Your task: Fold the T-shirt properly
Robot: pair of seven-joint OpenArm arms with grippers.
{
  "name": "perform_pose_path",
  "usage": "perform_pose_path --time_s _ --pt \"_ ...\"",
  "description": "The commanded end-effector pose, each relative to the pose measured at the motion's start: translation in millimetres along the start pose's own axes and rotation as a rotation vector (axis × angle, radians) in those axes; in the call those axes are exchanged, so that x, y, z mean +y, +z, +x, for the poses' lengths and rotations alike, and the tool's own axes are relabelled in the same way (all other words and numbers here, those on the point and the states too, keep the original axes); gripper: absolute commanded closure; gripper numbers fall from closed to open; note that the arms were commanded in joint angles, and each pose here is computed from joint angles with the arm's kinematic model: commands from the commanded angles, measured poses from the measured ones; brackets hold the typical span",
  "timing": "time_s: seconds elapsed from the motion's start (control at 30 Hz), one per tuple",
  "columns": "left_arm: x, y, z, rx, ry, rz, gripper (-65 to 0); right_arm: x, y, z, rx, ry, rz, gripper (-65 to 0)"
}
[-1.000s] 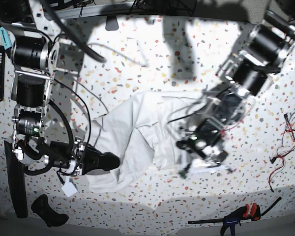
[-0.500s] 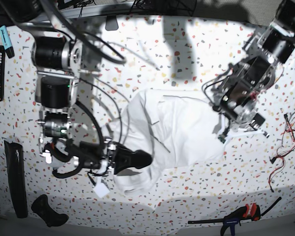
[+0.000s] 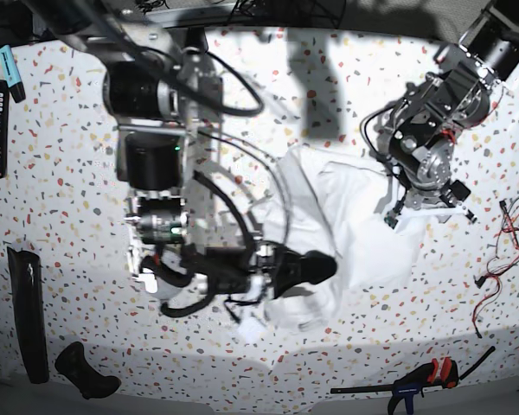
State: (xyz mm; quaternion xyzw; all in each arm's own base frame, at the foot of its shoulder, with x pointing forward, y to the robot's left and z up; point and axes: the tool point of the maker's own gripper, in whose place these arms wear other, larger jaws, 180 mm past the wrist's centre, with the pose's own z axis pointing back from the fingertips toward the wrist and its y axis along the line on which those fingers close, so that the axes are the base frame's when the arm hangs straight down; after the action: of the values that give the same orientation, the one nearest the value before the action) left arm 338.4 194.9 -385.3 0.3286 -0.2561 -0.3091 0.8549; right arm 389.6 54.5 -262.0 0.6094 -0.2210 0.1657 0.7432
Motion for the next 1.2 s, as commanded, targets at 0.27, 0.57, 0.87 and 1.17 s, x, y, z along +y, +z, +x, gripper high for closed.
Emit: perform_pose_path --time_s 0.27,0.57,0.87,1.17 --pt "-8.2 4.3 12.1 -0.065 0.038 -0.041 -24.5 9.7 -20.9 19.3 -0.022 0.062 -0.032 0.0" --pt "-66.5 21.6 18.0 -0.105 0.062 -0.18 -24.5 8.8 -28.2 42.9 -0.155 0.074 -0.058 0.0" --pt "-115.7 60.4 77.7 -0.212 0.134 -0.322 -24.5 -0.9 -34.0 47.4 -0.158 0.119 -0.138 0.0" --pt "-127.5 74.4 96.4 -0.241 0.166 -0.362 -24.5 -14.6 -34.1 29.1 -0.048 0.131 -0.21 0.0"
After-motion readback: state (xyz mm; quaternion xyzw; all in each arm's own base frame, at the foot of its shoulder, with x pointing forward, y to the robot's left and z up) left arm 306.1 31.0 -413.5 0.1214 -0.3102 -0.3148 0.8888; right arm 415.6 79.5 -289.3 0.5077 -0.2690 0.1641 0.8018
